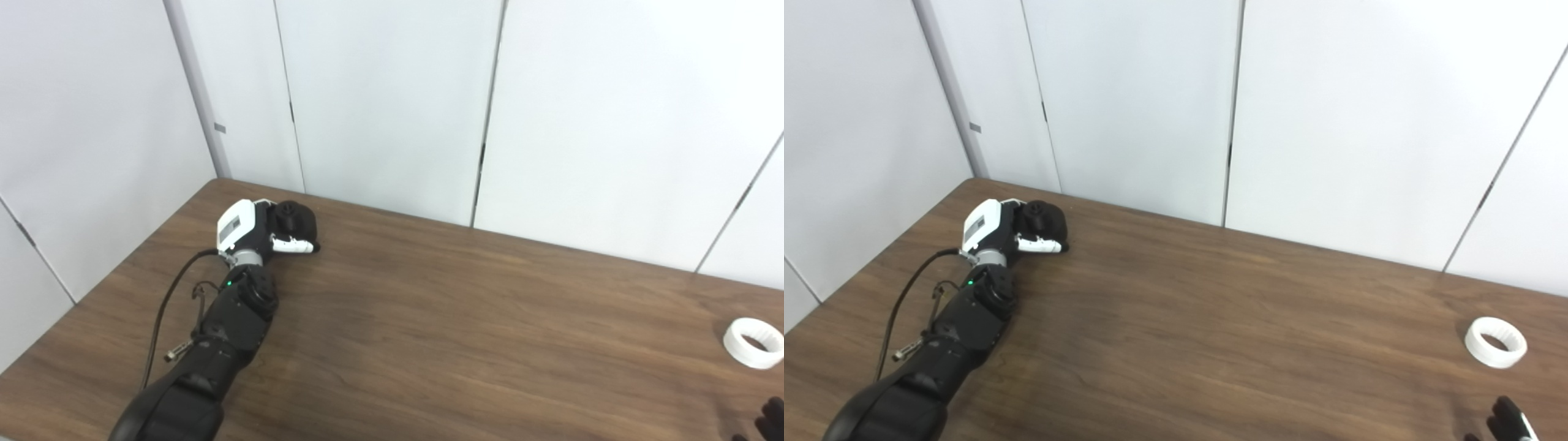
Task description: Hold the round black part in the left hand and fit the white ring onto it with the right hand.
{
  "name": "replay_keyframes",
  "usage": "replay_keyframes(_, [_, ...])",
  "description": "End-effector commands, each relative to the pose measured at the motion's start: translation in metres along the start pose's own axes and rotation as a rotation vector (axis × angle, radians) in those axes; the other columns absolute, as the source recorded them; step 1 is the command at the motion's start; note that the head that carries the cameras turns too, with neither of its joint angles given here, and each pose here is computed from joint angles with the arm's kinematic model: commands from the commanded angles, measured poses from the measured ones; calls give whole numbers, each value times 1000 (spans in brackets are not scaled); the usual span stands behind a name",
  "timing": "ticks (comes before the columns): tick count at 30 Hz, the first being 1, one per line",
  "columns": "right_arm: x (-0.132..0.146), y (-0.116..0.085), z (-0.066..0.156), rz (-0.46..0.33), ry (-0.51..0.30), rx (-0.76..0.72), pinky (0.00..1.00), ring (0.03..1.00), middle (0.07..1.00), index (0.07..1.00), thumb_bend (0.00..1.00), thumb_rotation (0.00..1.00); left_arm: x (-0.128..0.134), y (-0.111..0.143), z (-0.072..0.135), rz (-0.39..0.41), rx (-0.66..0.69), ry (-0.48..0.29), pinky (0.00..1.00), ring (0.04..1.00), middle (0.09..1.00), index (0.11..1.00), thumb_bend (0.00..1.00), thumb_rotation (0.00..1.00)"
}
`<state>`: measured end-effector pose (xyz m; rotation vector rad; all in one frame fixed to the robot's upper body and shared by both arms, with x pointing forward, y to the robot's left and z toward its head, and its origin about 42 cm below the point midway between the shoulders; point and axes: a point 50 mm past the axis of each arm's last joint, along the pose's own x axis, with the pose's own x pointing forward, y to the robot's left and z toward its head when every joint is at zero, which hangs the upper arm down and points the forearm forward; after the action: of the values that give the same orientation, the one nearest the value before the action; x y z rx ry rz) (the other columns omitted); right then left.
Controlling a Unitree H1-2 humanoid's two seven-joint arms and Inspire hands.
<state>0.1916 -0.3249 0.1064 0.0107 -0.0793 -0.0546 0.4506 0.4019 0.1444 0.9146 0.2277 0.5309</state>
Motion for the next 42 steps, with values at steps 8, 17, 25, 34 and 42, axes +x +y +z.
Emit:
replay_keyframes(8, [-2, -1, 0, 0, -11, 2, 883, 976, 963, 924, 738, 1000, 7, 18, 18, 58, -17, -72, 642, 776, 726, 480, 524, 49])
replay_keyframes(17, [-2, 5, 2, 8, -2, 12, 878, 974, 954, 924, 732, 1000, -19, 21, 31, 25, -5, -179, 624, 759, 707, 479, 523, 49])
replay_keyframes(25, [-3, 15, 6, 0, 1, 26, 876, 959, 941, 913, 702, 995, -65, 23, 62, -87, 27, -350, 668, 801, 741, 481, 524, 53])
replay_keyframes(34, [0, 31, 13, 6, 8, 36, 855, 947, 929, 916, 692, 988, -129, 19, 99, -262, -15, -552, 742, 826, 770, 483, 523, 52])
replay_keyframes(42, [2, 52, 19, -1, 9, 44, 872, 937, 919, 916, 653, 1000, -198, 4, 113, -410, 8, -710, 745, 826, 767, 483, 522, 60])
